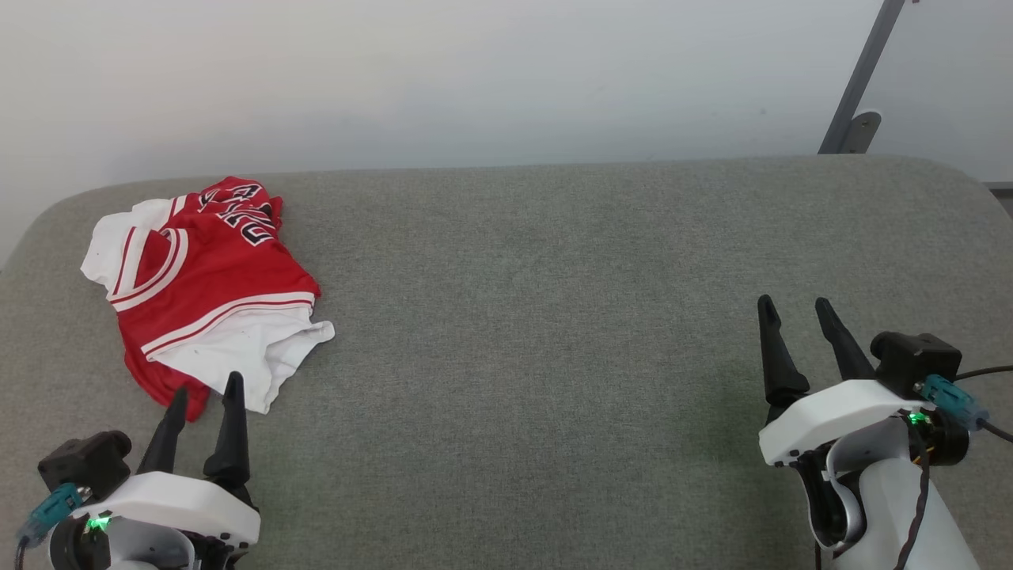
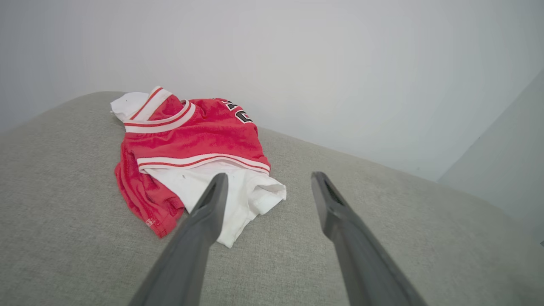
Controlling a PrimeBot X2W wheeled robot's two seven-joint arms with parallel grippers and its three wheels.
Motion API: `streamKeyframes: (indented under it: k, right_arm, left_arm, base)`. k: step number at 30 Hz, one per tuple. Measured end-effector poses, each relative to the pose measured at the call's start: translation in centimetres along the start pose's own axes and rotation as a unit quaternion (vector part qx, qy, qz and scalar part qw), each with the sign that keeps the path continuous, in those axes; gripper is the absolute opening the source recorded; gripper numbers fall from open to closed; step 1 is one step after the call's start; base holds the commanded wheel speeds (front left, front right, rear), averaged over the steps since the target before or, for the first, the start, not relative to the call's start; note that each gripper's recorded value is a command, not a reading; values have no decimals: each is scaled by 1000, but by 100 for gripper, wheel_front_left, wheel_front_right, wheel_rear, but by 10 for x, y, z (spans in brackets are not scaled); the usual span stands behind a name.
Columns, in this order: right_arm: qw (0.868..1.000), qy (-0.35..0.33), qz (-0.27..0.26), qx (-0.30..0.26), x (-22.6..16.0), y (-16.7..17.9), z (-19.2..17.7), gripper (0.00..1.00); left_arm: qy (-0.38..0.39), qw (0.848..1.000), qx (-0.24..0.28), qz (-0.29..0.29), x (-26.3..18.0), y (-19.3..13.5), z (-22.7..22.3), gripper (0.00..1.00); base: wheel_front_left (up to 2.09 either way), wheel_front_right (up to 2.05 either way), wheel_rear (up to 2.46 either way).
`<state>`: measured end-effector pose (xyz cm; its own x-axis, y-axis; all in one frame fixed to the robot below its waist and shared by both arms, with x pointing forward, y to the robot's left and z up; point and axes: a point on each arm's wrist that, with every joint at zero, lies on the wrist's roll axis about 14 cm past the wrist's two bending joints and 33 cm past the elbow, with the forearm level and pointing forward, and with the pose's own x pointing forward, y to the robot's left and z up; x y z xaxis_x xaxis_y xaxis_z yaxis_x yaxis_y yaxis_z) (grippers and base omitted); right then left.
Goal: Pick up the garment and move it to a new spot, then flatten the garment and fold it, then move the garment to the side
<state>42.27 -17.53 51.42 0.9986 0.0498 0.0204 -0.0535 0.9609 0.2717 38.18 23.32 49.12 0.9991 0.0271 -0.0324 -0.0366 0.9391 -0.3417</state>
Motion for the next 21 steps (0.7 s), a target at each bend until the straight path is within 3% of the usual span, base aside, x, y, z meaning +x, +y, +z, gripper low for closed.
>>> streamKeyframes:
  k: [21]
  right_arm:
    - [999,-8,0,-48,3,-2,0,100]
  left_arm:
    - [10,995,94,-23,-3,1,-6,100]
  base:
    - [0,0,0]
